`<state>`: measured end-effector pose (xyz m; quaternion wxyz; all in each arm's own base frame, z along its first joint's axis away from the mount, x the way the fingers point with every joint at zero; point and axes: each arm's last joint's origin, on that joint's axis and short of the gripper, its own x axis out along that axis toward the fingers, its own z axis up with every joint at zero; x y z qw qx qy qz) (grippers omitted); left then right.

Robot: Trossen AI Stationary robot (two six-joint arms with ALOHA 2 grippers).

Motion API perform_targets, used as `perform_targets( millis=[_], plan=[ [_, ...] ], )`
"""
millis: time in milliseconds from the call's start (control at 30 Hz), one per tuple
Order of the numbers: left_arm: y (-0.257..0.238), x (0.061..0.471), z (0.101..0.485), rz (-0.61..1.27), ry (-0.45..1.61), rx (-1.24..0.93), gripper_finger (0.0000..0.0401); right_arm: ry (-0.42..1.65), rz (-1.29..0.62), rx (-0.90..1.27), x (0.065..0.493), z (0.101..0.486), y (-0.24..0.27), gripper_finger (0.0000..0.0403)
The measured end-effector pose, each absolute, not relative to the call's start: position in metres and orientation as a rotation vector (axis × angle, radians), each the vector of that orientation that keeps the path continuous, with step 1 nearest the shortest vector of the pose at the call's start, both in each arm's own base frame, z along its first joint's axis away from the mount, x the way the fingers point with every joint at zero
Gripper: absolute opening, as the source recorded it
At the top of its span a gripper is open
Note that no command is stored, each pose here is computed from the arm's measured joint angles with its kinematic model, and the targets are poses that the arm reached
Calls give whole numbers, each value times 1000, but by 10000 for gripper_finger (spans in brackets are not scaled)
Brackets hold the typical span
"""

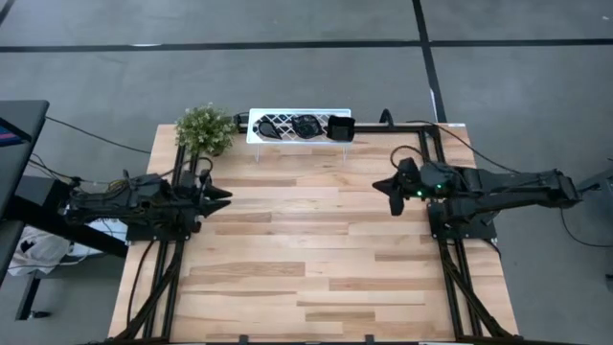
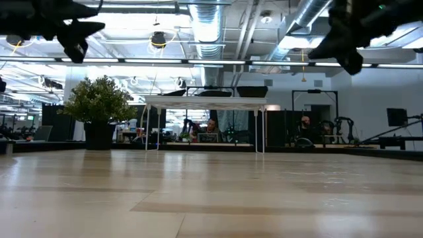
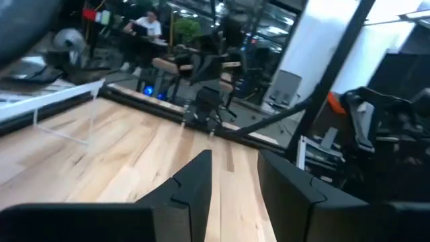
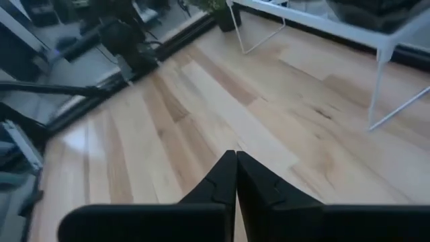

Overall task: Pick & Place Mini shaped plates
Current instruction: Return to Home Position

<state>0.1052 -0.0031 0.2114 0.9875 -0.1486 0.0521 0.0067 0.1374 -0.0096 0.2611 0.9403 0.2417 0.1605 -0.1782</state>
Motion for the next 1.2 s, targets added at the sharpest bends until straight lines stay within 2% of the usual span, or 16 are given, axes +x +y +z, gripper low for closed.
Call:
perform_targets(
  millis=[300, 433, 567, 933, 1200],
  plan=[
    [-3, 99, 216, -13, 48, -237, 121, 252, -321, 487, 114, 239, -5, 5],
    [-3, 99, 215, -12, 58, -238, 121, 112, -353, 427, 105, 235, -4, 6],
    [-3, 99, 215, -12, 58, -238, 121, -27, -269, 387, 99, 228, 0, 5],
    [-3, 99, 215, -3, 57, -212, 121, 3, -153, 383, 92, 174, 10, 5],
    [-2, 101, 204, 22, 86, -221, 121, 46, -141, 360, 96, 170, 12, 6]
  ],
)
